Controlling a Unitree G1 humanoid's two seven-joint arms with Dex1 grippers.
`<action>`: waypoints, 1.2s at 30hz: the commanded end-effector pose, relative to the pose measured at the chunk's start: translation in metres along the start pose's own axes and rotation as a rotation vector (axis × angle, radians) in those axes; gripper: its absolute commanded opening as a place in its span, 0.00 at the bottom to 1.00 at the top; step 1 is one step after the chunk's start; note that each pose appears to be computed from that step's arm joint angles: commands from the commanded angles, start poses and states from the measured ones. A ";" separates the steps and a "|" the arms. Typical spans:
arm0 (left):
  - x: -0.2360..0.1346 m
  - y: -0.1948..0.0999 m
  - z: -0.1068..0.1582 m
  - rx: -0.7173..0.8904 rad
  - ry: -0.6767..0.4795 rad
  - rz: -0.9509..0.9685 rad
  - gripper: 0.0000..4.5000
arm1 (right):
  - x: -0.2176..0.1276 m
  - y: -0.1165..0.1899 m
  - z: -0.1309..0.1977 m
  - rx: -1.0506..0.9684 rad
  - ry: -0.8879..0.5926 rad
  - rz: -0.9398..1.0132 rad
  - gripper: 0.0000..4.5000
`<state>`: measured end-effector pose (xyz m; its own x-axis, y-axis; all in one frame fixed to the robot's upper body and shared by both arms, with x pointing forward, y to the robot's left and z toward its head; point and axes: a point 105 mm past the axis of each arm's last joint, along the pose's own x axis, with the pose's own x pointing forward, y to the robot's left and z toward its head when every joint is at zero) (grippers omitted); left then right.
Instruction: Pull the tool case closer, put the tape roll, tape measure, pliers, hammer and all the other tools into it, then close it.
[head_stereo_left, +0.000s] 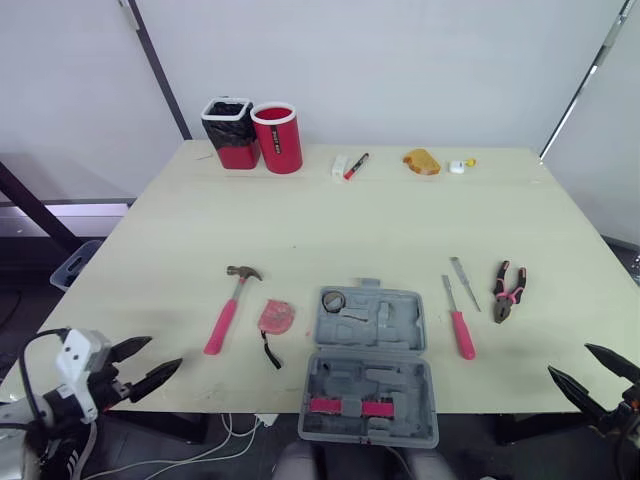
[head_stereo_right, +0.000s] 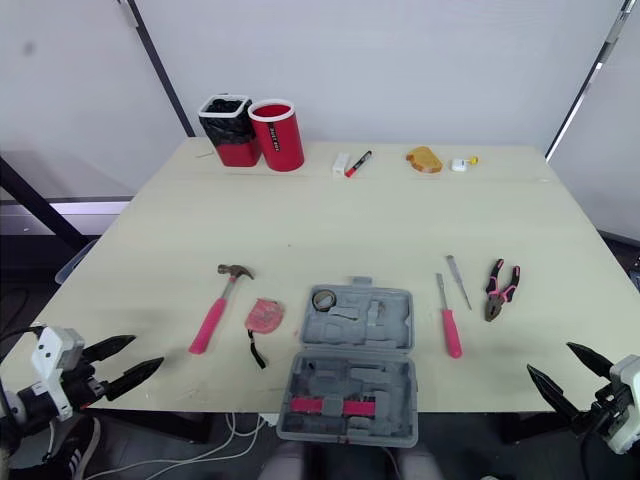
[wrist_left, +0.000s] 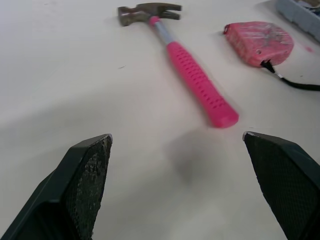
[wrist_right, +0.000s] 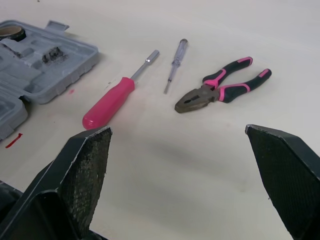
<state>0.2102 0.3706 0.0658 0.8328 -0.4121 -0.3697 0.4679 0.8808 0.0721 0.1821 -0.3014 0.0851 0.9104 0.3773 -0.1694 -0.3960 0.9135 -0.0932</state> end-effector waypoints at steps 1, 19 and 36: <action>-0.009 0.008 0.012 0.020 -0.037 0.033 0.99 | -0.004 -0.005 0.009 -0.032 -0.027 -0.011 1.00; 0.039 -0.070 0.032 -0.004 -0.096 -0.166 0.99 | 0.025 0.059 0.044 -0.037 -0.125 0.398 1.00; 0.097 -0.122 0.022 -0.019 0.028 0.044 0.99 | 0.049 0.090 0.081 -0.086 -0.185 0.671 1.00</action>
<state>0.2379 0.2249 0.0354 0.8230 -0.3932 -0.4101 0.4422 0.8965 0.0279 0.2016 -0.1904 0.1431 0.4866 0.8722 -0.0499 -0.8720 0.4813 -0.0897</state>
